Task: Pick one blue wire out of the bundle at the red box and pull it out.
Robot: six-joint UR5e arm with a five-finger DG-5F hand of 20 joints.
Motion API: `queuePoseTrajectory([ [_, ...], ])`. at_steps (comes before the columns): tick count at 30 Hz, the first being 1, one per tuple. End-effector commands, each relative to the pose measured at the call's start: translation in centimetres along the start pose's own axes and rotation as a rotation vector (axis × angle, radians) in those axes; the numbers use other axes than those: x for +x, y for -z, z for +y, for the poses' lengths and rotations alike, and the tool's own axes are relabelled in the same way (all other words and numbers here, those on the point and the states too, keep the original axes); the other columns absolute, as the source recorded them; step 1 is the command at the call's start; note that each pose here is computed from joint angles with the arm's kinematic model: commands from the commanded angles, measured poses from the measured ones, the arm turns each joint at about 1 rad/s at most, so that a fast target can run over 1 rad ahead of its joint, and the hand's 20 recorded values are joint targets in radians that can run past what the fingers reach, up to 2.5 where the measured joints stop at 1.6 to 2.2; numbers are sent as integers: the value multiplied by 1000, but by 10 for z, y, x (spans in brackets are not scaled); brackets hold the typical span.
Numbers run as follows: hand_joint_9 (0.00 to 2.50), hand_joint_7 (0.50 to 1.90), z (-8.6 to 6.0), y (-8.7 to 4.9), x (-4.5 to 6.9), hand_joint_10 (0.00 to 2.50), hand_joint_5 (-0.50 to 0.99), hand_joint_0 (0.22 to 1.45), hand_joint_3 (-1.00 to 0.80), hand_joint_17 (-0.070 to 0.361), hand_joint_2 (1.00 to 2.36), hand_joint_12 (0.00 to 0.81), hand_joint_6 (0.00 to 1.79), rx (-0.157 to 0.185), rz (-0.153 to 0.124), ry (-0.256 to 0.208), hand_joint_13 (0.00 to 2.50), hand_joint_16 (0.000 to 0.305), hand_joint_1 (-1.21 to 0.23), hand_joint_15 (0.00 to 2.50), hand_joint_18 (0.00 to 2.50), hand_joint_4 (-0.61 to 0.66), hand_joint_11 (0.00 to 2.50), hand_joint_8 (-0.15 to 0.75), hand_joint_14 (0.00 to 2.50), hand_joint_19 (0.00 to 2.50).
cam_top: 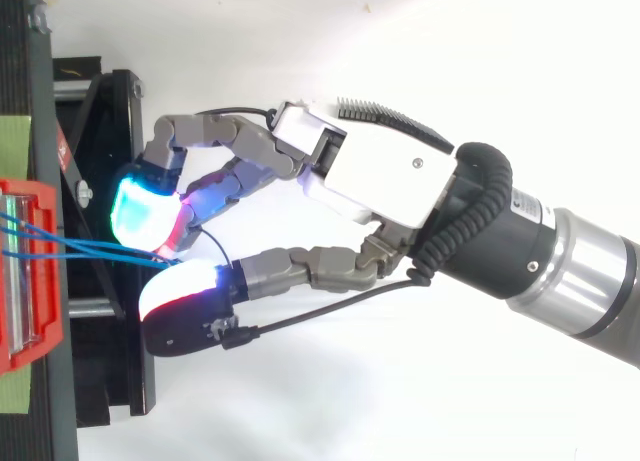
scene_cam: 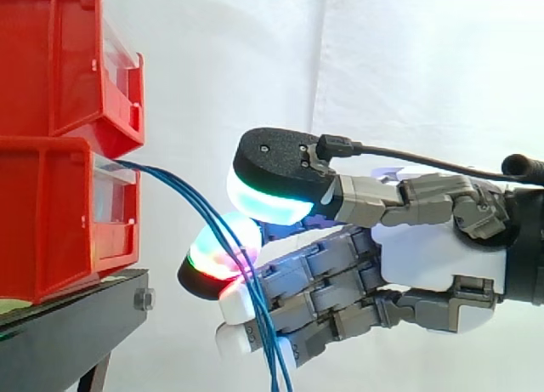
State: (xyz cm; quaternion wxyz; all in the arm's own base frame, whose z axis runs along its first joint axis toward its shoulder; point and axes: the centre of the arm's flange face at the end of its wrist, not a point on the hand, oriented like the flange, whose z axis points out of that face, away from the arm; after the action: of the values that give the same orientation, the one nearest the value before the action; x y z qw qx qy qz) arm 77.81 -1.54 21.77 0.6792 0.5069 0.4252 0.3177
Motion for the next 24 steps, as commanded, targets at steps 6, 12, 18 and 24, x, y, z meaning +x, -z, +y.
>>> queuePoseTrajectory([
  [6,970,1275,-4,6,14,15,-91,556,-488,113,1000,380,500,-6,15,12,836,50,-784,392,721,233,457,294,14,604],
  [12,971,1286,-10,9,14,17,-92,575,-474,111,1003,377,507,-2,18,18,842,49,-795,384,724,218,459,289,15,605],
  [18,978,1260,-10,8,14,15,-96,592,-467,110,1003,374,522,-8,13,10,847,49,-805,384,725,218,469,290,14,600],
  [24,982,1256,-9,8,14,15,-96,598,-473,109,1002,374,526,-11,12,9,850,49,-811,388,740,225,465,290,14,606],
])
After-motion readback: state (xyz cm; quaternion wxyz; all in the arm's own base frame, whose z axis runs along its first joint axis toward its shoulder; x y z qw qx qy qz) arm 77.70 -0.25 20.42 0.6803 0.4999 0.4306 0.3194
